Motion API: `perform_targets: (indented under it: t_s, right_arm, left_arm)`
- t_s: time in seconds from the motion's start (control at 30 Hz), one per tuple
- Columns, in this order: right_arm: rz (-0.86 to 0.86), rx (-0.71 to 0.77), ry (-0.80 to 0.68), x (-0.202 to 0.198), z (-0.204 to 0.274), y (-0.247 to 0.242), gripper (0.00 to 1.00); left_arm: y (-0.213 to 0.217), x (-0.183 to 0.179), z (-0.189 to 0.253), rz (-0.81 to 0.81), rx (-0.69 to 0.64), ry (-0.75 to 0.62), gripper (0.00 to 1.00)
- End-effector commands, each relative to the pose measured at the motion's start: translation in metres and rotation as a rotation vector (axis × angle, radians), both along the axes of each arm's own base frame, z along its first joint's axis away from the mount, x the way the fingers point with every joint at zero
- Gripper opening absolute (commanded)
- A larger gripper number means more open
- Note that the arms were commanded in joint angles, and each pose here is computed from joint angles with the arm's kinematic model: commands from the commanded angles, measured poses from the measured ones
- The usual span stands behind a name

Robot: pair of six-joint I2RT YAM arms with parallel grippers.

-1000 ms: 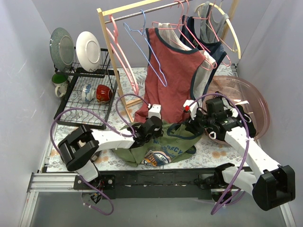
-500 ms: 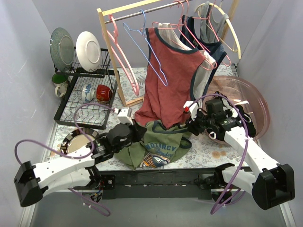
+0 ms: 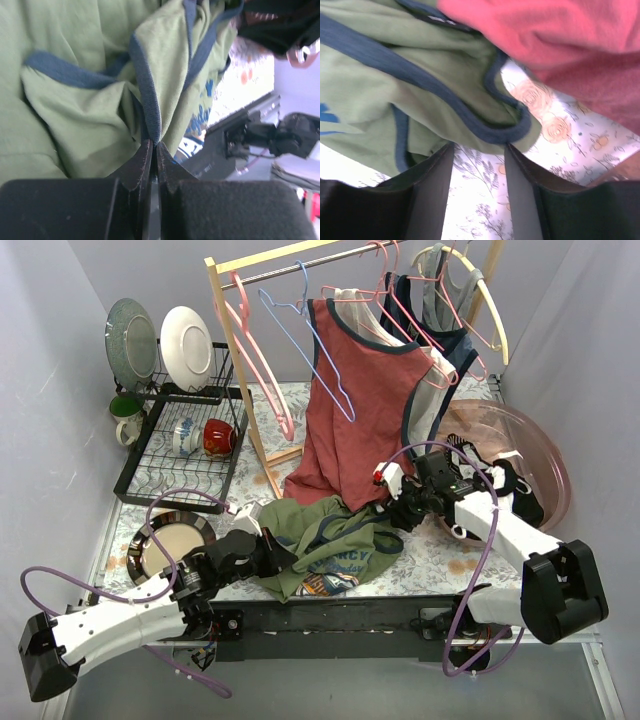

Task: Place the tank top on the hanger

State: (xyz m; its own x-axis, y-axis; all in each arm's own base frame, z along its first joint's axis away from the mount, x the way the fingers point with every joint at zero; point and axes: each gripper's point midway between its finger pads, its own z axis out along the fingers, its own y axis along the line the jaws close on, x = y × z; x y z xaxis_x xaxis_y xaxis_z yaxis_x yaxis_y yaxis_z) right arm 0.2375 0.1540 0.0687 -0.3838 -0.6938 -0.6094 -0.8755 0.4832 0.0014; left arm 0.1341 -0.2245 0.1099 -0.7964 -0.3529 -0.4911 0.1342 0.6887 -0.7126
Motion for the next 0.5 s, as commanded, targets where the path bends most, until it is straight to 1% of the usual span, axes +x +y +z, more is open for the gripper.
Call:
perform_targets:
  t_s: [0.0, 0.07, 0.1, 0.13, 0.2, 0.27, 0.33, 0.4, 0.43, 0.47]
  right_arm:
    - [-0.024, -0.043, -0.035, 0.01, 0.001, -0.007, 0.41]
    - [0.008, -0.051, -0.019, 0.003, -0.002, -0.008, 0.26]
    - [0.025, -0.049, -0.014, 0.0, -0.003, -0.007, 0.08]
    - [0.041, -0.044, -0.008, -0.004, -0.001, -0.007, 0.01]
    - [0.071, -0.017, -0.026, -0.006, 0.006, -0.003, 0.01]
    - [0.09, 0.027, -0.072, -0.004, 0.024, 0.003, 0.01]
    - [0.112, 0.068, -0.127, 0.0, 0.045, 0.01, 0.01]
    - [0.155, 0.115, -0.138, -0.003, 0.057, 0.019, 0.01]
    - [0.181, 0.128, -0.143, -0.004, 0.063, 0.024, 0.06]
    - [0.208, 0.146, -0.128, -0.009, 0.065, 0.029, 0.17]
  left_arm:
    - [-0.003, -0.018, -0.003, -0.054, -0.028, 0.086, 0.0]
    - [-0.001, -0.016, 0.0, -0.043, -0.018, 0.074, 0.0]
    - [0.0, -0.014, 0.003, -0.037, -0.021, 0.064, 0.0]
    - [0.001, -0.013, 0.009, -0.031, -0.031, 0.049, 0.0]
    - [0.003, -0.008, 0.022, -0.012, -0.04, 0.015, 0.0]
    - [0.008, -0.005, 0.032, 0.008, -0.044, -0.009, 0.0]
    - [0.011, -0.001, 0.051, 0.024, -0.061, -0.054, 0.0]
    - [0.016, 0.0, 0.068, 0.035, -0.078, -0.088, 0.0]
    - [0.019, -0.001, 0.07, 0.034, -0.074, -0.091, 0.0]
    - [0.021, -0.002, 0.073, 0.038, -0.078, -0.098, 0.0]
